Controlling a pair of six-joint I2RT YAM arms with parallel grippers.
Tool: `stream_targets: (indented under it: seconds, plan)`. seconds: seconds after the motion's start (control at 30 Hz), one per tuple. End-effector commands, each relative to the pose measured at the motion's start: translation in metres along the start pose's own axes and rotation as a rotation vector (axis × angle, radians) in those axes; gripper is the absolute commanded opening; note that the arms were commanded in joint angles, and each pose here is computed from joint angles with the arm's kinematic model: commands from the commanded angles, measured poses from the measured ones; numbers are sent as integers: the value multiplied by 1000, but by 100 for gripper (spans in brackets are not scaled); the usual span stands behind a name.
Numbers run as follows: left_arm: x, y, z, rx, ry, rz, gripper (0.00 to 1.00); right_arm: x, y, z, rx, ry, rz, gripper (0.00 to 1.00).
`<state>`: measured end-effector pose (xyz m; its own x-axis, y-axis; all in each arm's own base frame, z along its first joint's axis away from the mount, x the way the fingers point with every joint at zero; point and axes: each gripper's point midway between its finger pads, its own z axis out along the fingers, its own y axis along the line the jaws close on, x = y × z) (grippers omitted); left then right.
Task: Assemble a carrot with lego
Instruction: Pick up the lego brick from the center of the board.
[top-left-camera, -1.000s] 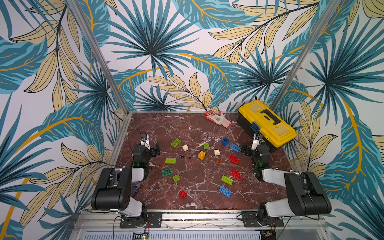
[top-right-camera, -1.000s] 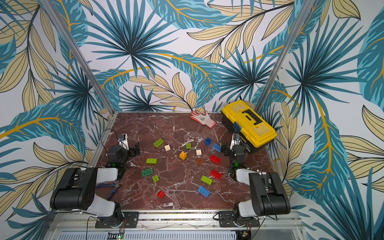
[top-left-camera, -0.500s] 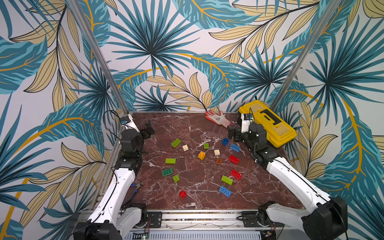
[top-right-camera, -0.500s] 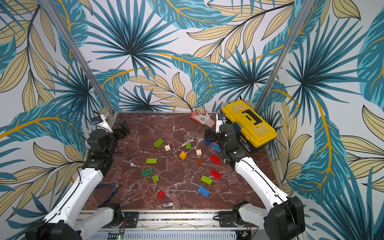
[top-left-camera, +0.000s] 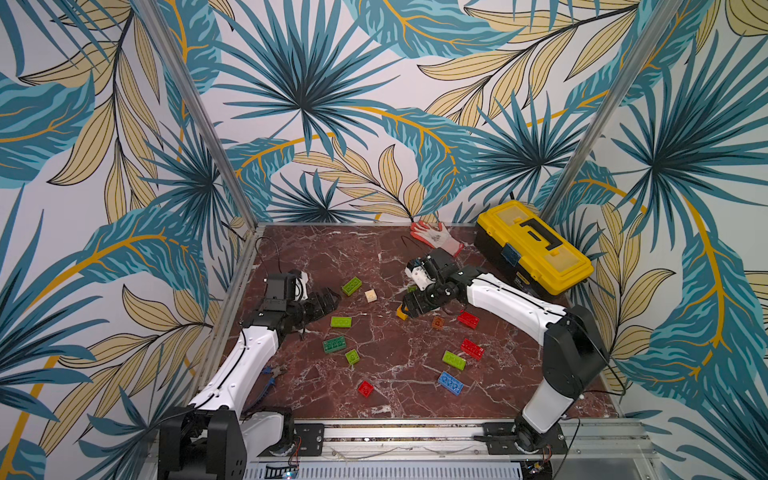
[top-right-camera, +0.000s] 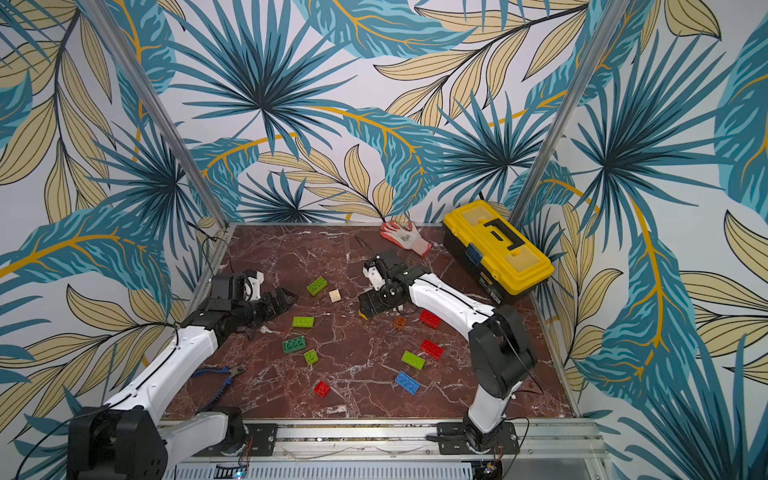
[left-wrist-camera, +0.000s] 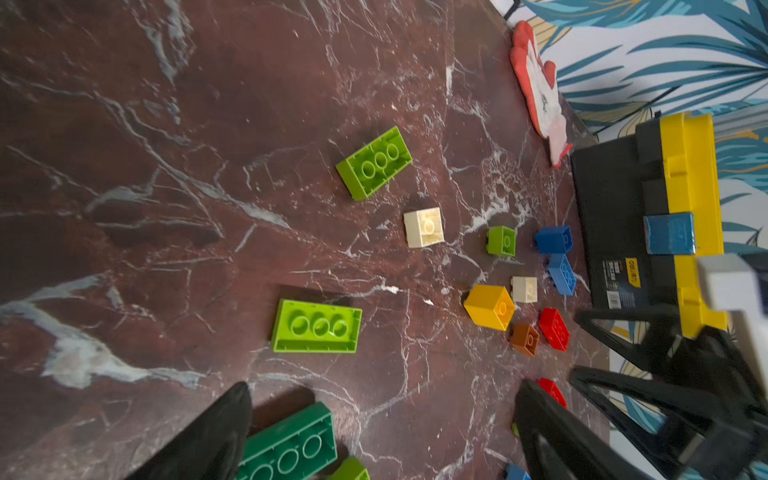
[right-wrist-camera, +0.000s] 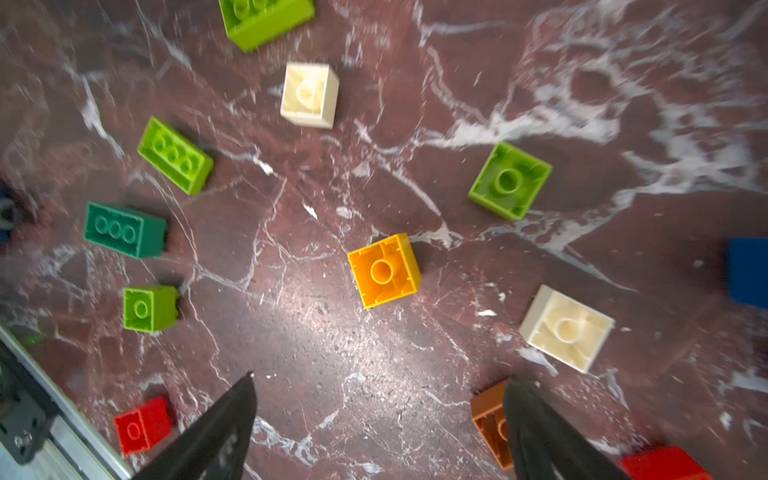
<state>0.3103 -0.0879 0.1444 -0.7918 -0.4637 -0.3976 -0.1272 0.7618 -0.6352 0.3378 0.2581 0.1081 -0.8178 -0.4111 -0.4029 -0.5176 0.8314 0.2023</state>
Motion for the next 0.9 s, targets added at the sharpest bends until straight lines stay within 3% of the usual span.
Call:
stream_targets:
  seconds: [0.0,0.23,0.67,0.87]
  plan:
    - [11,-7,-9,20,45,36,99,22,9,16,-30,152,-70,85]
    - [10,-1,-6,-9,55,59,99,14,2,48,37,172,-122,78]
    - [7,8,-4,-28,56,45,99,-5,-15,67,134,164,-189,75]
    - [6,10,-4,-29,54,36,99,-7,-12,77,109,184,-200,53]
